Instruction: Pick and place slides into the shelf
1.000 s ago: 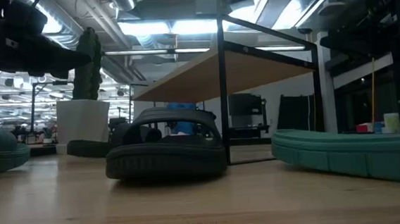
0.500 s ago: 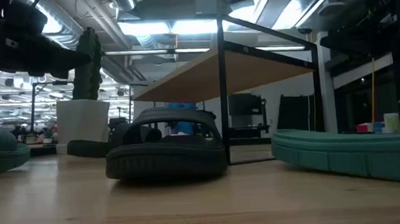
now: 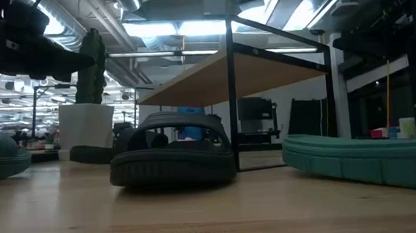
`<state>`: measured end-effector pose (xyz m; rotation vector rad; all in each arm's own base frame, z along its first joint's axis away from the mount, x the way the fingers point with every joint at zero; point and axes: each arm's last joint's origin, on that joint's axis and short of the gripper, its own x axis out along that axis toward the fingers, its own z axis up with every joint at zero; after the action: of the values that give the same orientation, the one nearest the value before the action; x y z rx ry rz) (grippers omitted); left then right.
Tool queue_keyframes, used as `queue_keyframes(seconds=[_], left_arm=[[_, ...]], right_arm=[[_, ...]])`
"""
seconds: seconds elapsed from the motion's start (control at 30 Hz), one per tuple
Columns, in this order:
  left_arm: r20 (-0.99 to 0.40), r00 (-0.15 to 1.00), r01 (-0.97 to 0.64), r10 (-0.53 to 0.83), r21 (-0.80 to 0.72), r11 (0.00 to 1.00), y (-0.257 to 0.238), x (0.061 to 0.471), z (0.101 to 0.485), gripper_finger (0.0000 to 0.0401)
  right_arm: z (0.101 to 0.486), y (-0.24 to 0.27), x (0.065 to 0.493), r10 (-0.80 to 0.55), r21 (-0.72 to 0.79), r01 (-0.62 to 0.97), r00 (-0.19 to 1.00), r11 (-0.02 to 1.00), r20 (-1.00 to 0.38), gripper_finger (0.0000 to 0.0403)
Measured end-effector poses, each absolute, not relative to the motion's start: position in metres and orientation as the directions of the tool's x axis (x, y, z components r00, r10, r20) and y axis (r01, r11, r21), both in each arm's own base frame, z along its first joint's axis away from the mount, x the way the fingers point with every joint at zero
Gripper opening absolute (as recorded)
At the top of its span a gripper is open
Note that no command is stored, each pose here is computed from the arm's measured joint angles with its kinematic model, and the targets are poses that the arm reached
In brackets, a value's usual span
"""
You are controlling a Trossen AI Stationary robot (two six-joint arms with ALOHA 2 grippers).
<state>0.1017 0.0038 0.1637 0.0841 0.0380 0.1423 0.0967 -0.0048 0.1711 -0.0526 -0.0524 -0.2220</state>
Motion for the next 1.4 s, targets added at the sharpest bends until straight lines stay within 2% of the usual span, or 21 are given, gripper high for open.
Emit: queue_keyframes(seconds=[1.4], left_arm=[[-0.031, 0.989, -0.140, 0.144, 0.099, 0.985, 0.0039, 0.1017, 0.1639, 0.0000]], right_arm=[[0.1715, -0.0048, 0.0967, -0.218, -0.045, 0.221, 0.974, 0.974, 0.062, 0.0017]])
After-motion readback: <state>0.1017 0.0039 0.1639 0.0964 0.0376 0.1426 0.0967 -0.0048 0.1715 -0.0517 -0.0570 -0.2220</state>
